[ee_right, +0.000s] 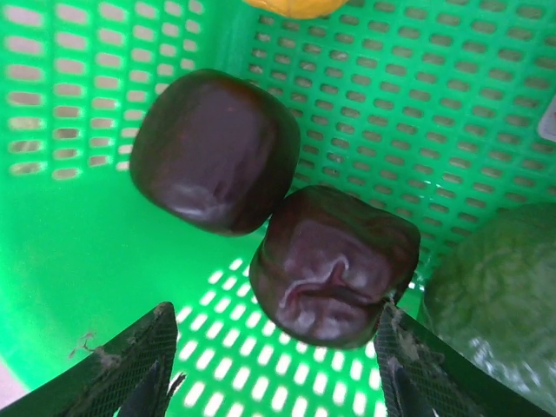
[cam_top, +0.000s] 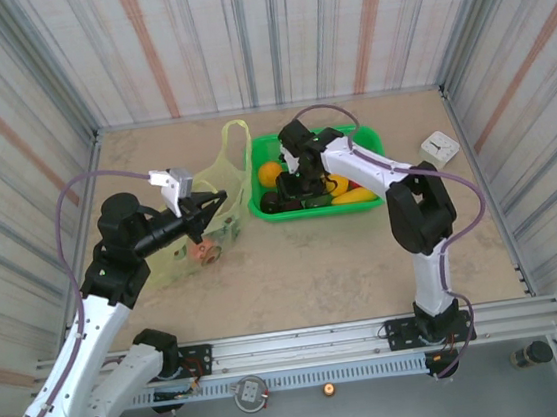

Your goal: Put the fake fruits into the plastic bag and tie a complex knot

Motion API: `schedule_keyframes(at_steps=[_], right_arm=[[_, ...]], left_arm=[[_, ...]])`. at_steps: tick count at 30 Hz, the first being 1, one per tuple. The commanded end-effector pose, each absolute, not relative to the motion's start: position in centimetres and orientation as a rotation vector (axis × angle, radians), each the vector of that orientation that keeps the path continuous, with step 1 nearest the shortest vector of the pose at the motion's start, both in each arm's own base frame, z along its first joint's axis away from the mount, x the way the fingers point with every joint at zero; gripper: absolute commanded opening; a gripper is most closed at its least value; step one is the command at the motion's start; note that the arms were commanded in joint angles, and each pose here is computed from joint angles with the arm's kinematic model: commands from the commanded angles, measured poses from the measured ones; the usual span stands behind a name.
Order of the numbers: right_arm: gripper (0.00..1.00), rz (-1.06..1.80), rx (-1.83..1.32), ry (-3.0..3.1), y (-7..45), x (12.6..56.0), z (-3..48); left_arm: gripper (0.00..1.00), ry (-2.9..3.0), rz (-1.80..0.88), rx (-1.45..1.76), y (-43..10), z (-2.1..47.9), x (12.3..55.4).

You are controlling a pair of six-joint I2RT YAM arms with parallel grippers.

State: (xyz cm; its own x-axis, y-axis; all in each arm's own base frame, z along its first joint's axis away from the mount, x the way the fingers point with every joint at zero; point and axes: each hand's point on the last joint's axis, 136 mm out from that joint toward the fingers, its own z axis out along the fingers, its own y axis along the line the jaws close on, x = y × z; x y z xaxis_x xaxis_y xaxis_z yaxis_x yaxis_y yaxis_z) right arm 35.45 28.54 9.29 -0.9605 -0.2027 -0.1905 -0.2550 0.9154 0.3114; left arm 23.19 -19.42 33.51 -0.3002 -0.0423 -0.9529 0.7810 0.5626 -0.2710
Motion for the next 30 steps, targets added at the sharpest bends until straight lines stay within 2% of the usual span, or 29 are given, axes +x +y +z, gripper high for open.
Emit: schedule_keyframes(at_steps=[1,7,12,18,23,30], right_arm=[[0.64,0.407,-0.354,2.992,27.8,35.2,7.3],[0.65,0.314,-0.367,3.031,27.2,35.5,4.3],[0.60,0.359,-0.341,2.995,27.6,36.5,4.0],[0.48,0.435,-0.326,2.892,27.7,37.5,7.4],[0.48,0.598,-0.278,2.779,26.9,38.0,12.2],[0.48,0.718,-0.255,2.685,26.1,37.5,15.7]], left_arm=[[0.00,1.683,-0.923,0.647,-19.7,33.2,23.0],[0.00,1.680,-0.925,0.649,-19.7,33.2,22.9],[0.00,1.679,-0.926,0.650,-19.7,33.3,22.9],[0.00,1.683,-0.925,0.649,-19.7,33.2,22.9],[0.00,1.682,-0.924,0.648,-19.7,33.2,23.0],[0.00,1.681,-0.926,0.648,-19.7,33.2,23.0]])
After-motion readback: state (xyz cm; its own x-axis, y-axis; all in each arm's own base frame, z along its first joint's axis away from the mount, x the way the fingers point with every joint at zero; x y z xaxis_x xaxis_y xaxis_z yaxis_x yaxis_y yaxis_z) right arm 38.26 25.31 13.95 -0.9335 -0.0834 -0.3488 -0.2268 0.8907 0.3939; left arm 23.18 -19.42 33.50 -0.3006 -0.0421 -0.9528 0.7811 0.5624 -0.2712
